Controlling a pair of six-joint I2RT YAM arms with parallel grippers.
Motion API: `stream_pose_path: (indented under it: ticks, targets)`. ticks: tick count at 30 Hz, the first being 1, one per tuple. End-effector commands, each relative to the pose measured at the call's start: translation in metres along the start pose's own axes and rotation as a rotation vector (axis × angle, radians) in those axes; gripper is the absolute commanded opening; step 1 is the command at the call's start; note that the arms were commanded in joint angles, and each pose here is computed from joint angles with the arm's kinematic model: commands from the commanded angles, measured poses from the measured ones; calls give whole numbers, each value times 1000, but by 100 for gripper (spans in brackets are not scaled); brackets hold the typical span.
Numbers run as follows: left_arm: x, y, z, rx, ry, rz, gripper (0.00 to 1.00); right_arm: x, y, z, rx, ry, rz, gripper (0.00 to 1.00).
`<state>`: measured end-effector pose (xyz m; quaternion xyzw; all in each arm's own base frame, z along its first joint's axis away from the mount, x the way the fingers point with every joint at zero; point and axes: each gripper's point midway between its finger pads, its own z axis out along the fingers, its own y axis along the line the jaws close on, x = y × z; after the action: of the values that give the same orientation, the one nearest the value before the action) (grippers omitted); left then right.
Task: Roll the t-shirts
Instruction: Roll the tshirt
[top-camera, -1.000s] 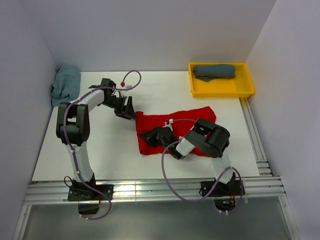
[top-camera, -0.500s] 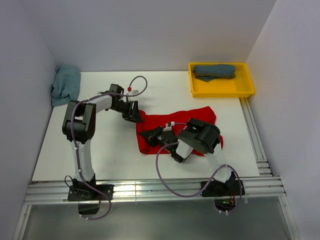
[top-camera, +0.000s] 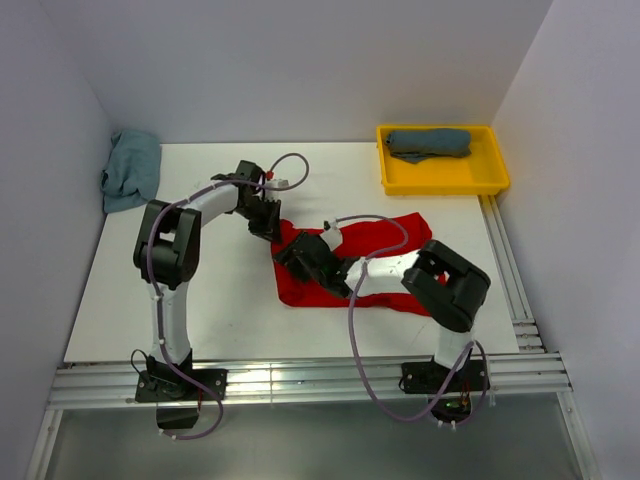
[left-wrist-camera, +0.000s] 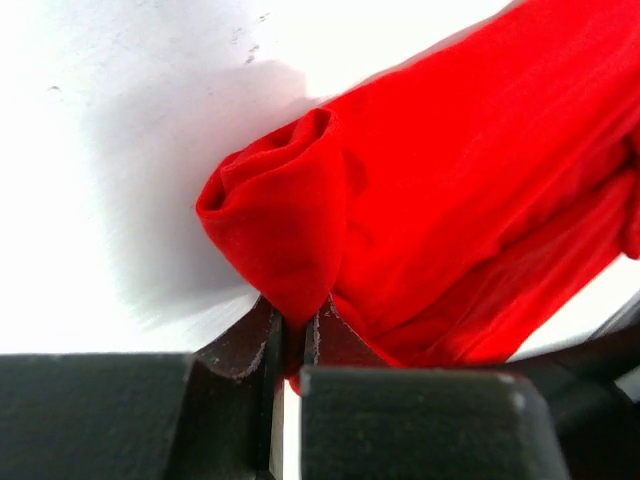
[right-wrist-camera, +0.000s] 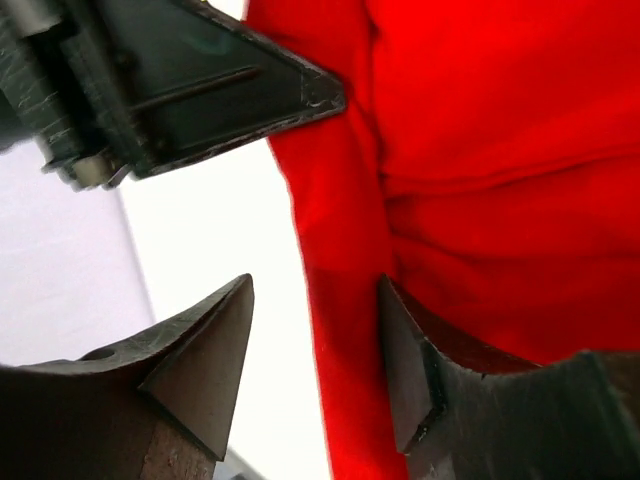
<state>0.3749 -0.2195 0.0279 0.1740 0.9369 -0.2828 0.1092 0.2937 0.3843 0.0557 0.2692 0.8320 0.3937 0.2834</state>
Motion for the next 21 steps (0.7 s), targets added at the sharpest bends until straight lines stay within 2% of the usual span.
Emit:
stream_pose_path:
  ticks: [1, 3, 4, 6, 7, 9, 10, 21]
  targets:
    - [-7, 7, -8, -110, 6, 35, 0, -19, -21, -26, 255, -117, -264, 60]
    - [-7, 7, -9, -127, 18, 38, 0, -22, -27, -37, 346, -148, -377, 62]
    - [-7, 5, -7, -130, 24, 43, 0, -24, -7, -38, 335, -162, -402, 62]
    - [-7, 5, -6, -144, 34, 48, 0, -28, -16, -43, 428, -193, -500, 63]
    - [-6, 2, -5, -147, 43, 54, 0, -24, 6, -44, 410, -203, -527, 64]
    - [-7, 1, -3, -156, 47, 60, 0, -24, -4, -44, 489, -226, -619, 64]
    - [-7, -2, -3, -154, 51, 65, 0, -17, 11, -44, 476, -229, -634, 64]
    - [-7, -6, 2, -178, 76, 84, 0, 11, -1, -31, 606, -179, -818, 63]
